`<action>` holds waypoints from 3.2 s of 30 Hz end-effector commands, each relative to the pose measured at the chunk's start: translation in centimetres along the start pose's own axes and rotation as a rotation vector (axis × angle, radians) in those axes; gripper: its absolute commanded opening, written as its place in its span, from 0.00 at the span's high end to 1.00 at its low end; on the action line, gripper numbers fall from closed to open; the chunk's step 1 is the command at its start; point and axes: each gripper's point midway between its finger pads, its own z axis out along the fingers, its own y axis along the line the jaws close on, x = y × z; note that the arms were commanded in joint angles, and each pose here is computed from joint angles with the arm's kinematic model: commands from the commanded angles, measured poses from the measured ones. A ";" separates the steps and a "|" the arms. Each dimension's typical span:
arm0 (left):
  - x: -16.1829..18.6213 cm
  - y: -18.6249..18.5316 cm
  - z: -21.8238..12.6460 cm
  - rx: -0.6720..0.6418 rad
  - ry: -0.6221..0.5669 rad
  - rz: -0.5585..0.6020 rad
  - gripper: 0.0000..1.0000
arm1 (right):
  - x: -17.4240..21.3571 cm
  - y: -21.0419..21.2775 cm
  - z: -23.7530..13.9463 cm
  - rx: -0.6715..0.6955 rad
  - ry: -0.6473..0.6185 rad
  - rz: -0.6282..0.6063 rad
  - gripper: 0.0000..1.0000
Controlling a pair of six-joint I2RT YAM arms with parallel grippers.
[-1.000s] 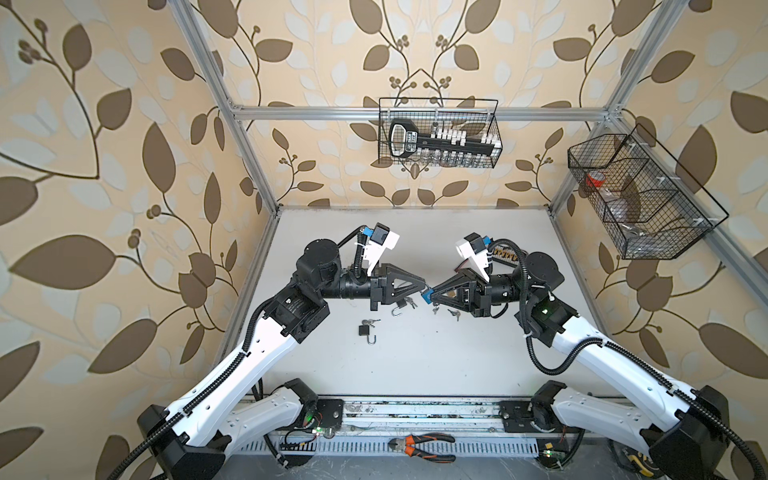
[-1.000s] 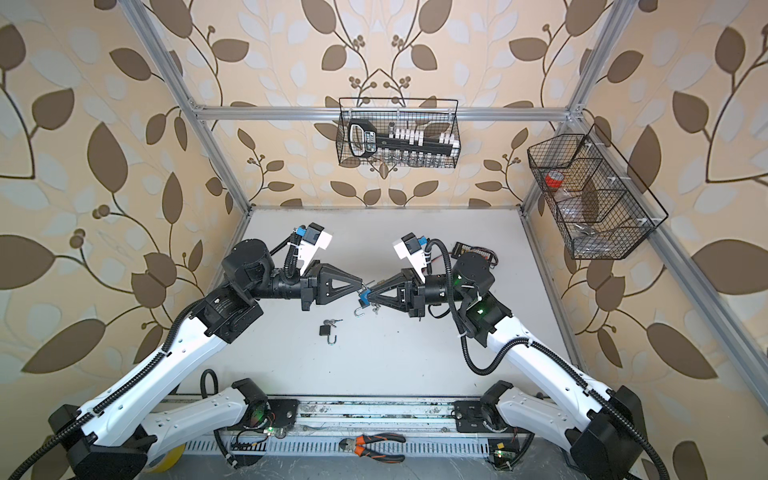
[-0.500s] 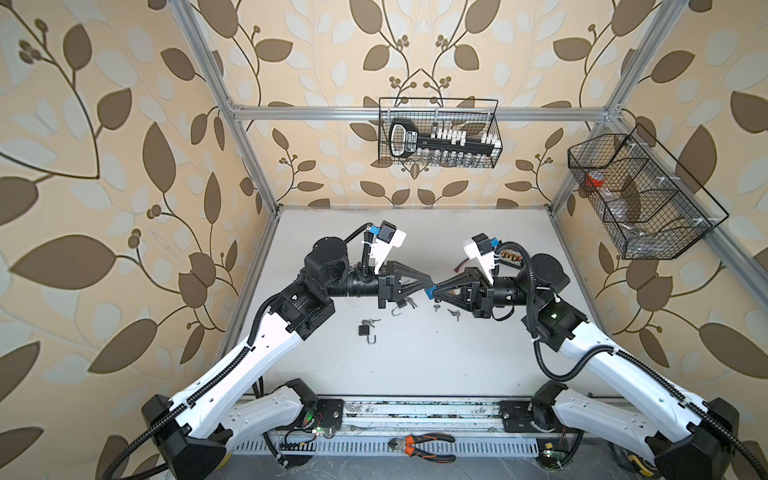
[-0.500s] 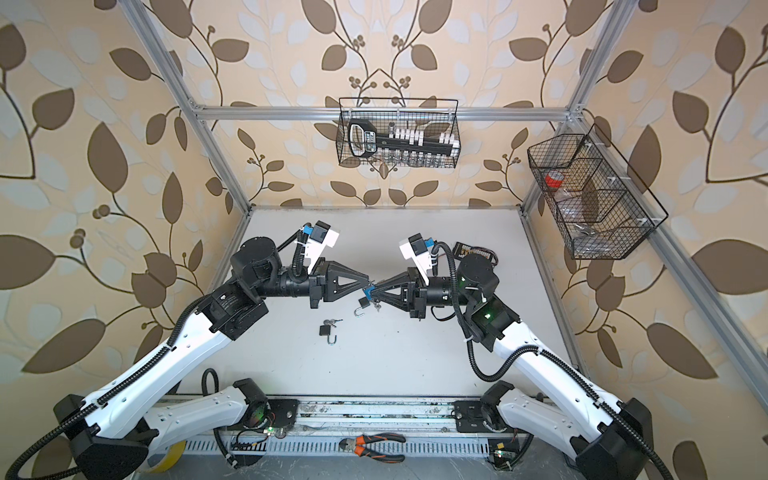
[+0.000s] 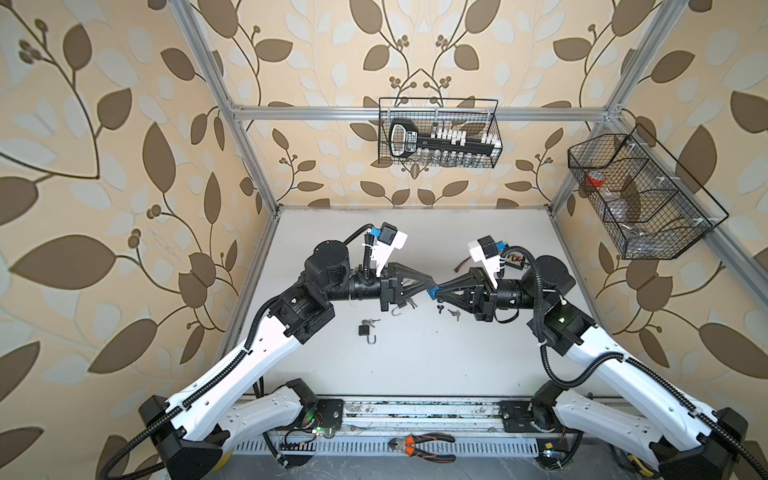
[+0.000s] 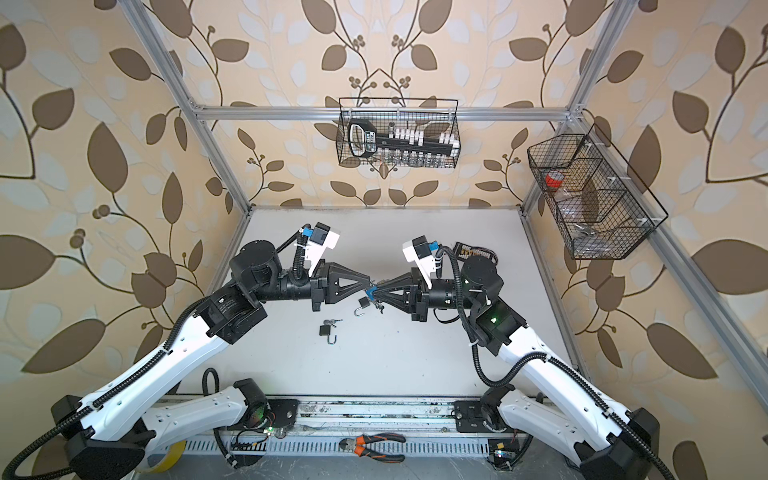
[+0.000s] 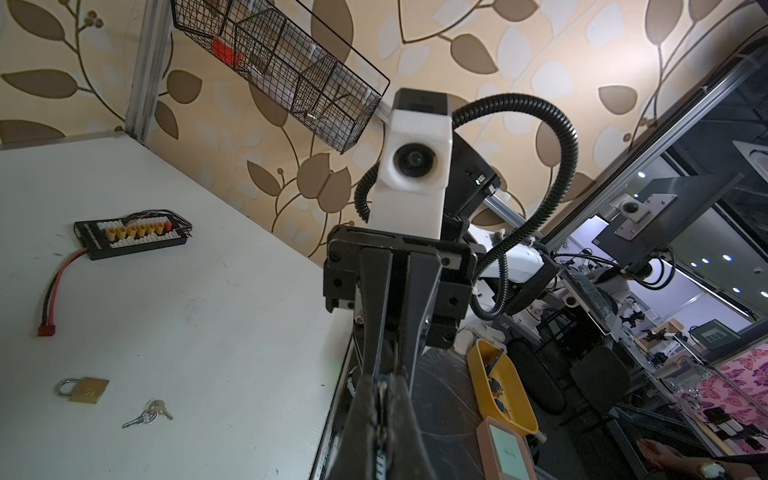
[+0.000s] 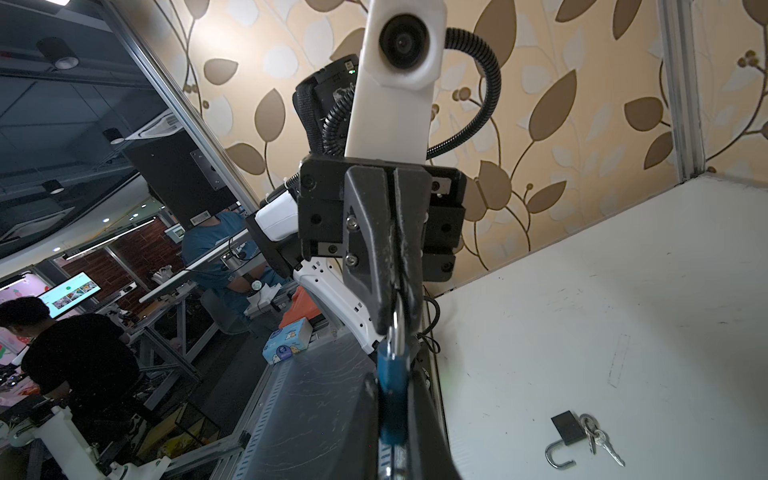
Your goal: Lock with the key
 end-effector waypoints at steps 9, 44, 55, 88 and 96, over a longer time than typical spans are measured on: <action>0.0 -1.2 -0.5 -0.006 0.011 -0.028 1.00 | -2.4 2.2 -0.4 -0.037 -0.064 -0.167 1.00; 7.0 -0.6 3.0 0.081 0.277 -0.051 1.00 | -10.1 5.9 -0.7 -0.108 -0.277 -0.222 1.00; 0.4 -1.3 -0.5 -0.083 0.031 0.032 1.00 | -4.0 2.6 -1.2 0.040 -0.112 -0.260 0.80; -1.4 3.9 -1.8 -0.373 -0.130 -0.129 1.00 | -0.2 -4.3 1.8 0.658 0.062 -0.581 0.23; -1.2 3.7 -2.1 -0.371 -0.135 -0.127 1.00 | -1.2 -3.7 2.2 0.659 -0.004 -0.591 0.30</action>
